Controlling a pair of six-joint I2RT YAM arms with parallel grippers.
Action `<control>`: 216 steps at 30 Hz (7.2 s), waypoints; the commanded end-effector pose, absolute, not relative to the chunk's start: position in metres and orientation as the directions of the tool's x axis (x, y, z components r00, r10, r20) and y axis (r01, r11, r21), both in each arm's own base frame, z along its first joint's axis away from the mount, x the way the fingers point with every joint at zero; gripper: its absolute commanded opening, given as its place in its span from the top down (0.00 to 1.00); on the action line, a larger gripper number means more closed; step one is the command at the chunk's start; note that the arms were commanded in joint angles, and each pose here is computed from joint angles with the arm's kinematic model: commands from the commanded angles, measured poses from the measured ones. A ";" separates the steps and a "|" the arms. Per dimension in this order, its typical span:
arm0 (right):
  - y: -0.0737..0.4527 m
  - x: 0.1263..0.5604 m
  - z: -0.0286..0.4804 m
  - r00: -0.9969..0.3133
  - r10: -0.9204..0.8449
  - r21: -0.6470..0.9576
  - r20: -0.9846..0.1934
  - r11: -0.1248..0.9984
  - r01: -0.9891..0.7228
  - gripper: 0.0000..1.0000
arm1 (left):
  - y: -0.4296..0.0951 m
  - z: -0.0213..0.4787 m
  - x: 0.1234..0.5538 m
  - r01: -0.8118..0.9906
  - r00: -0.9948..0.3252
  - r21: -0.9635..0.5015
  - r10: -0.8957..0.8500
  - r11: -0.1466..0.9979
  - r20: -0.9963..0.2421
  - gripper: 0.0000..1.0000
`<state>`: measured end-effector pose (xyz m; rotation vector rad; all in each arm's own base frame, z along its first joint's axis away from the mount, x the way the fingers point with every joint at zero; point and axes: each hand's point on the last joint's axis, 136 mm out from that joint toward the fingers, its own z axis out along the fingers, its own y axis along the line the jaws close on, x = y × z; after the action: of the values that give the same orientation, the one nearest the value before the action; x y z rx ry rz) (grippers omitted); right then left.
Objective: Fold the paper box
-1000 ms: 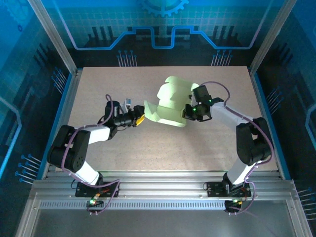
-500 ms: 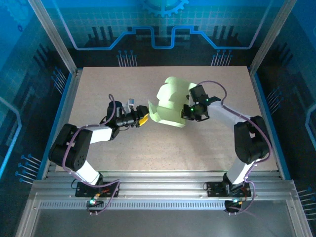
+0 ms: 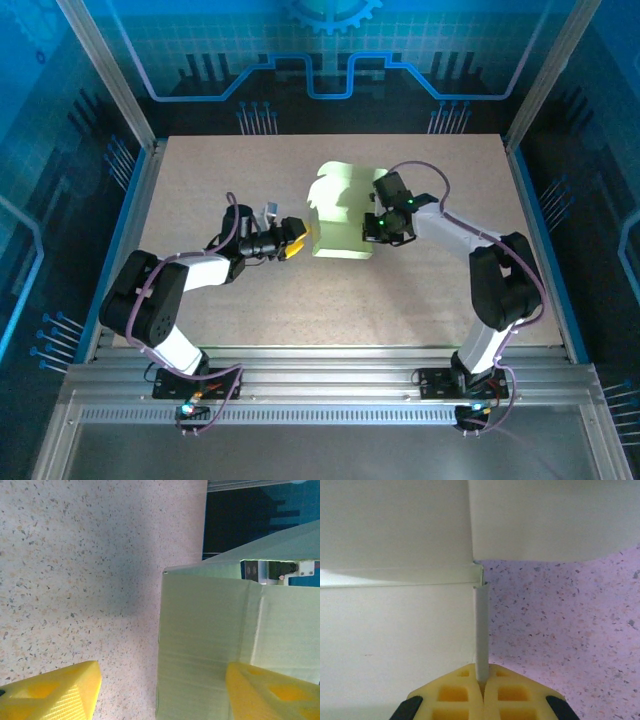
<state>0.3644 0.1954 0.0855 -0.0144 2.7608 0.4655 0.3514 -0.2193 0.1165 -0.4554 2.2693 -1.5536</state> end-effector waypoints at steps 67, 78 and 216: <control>0.238 0.363 0.131 -0.827 -0.180 -0.288 -0.533 0.957 -0.023 1.00 | -0.214 0.056 0.350 -0.259 -0.880 -0.773 -0.472 0.580 -0.059 0.74; 0.263 0.360 0.135 -0.808 -0.183 -0.289 -0.560 0.957 -0.016 1.00 | -0.206 0.049 0.351 -0.283 -0.871 -0.729 -0.486 0.623 -0.077 0.82; 0.215 0.366 0.020 -0.966 -0.034 0.003 -0.257 0.999 -0.036 0.86 | -0.199 0.023 0.370 -0.278 -0.885 -0.704 -0.460 0.653 -0.077 0.67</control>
<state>0.3807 0.2198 0.0396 0.0059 2.8059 0.1104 0.3804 -0.1980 0.0428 -0.5564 2.5600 -1.0774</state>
